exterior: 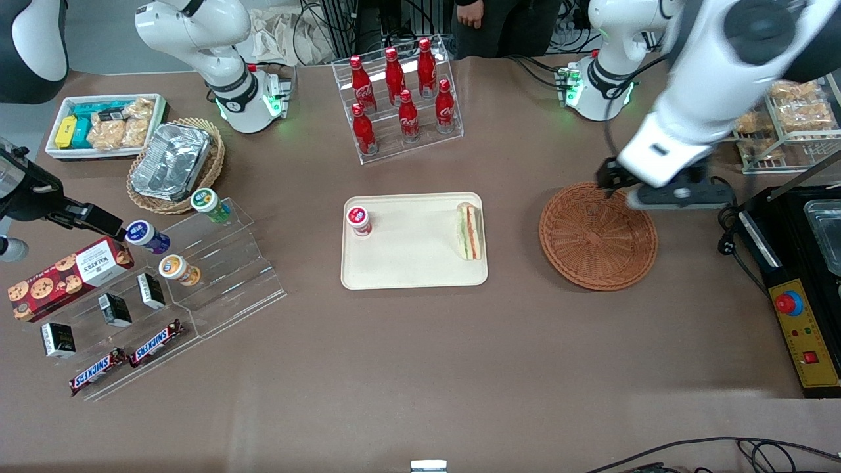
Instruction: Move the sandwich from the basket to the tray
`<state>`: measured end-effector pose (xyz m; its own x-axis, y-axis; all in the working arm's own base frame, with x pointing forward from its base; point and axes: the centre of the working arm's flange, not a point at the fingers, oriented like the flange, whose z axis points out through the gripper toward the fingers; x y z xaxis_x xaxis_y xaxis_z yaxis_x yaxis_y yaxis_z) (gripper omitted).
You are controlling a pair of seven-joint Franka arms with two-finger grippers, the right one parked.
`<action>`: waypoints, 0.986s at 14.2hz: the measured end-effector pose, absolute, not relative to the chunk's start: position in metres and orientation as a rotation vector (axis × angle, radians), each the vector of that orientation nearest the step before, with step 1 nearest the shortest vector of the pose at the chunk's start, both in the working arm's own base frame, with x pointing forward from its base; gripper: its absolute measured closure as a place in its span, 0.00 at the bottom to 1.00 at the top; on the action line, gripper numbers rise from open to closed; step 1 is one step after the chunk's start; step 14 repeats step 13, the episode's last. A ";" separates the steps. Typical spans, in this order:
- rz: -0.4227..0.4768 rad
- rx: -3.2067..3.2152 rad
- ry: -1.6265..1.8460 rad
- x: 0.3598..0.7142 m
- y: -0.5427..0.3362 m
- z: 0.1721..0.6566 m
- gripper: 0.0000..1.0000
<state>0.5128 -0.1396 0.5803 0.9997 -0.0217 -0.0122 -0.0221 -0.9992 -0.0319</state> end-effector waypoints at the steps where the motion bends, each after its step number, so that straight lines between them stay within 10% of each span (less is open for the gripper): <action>1: 0.016 -3.140 0.000 0.507 -0.118 0.587 0.00; 14: -0.049 -3.186 0.122 0.514 -0.091 0.574 0.00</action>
